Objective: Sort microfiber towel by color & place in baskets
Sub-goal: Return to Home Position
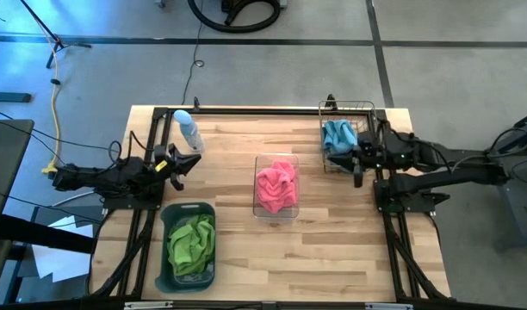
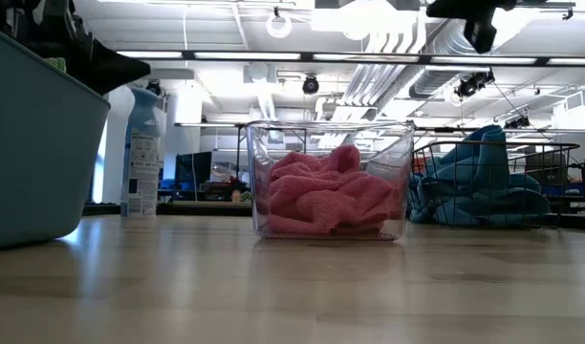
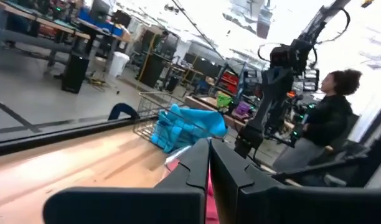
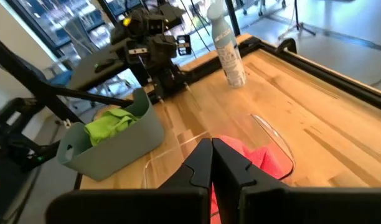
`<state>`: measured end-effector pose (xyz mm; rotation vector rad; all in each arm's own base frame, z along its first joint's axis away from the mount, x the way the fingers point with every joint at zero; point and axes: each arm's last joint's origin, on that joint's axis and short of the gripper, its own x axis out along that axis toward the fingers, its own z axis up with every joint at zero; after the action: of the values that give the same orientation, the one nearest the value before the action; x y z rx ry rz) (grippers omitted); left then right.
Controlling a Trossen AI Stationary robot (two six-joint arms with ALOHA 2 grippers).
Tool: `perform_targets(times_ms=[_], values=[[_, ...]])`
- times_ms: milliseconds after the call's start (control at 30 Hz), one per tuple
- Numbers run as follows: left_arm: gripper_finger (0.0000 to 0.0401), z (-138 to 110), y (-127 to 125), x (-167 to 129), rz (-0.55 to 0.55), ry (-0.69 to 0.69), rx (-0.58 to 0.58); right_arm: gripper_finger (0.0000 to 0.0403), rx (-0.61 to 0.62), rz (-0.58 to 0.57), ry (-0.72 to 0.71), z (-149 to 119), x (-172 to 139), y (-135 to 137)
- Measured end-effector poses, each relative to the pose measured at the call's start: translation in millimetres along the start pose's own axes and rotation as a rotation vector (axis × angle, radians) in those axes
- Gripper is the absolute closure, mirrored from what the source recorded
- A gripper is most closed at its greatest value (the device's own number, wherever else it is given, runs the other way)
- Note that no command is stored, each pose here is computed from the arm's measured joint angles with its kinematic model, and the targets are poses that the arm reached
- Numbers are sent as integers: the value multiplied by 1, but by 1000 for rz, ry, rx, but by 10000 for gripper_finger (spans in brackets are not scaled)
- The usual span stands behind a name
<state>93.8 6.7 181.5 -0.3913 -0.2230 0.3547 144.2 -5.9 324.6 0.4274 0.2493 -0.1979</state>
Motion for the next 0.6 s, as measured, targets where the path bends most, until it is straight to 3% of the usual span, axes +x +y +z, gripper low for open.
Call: perform_targets(times_ms=[267,600], values=[[401,-7,4,0,51,58,36,403,-3,61,-77,-37,-25,-20],[401,-7,4,0,54,63,39,403,-169,163,-247,-77,-34,-39]])
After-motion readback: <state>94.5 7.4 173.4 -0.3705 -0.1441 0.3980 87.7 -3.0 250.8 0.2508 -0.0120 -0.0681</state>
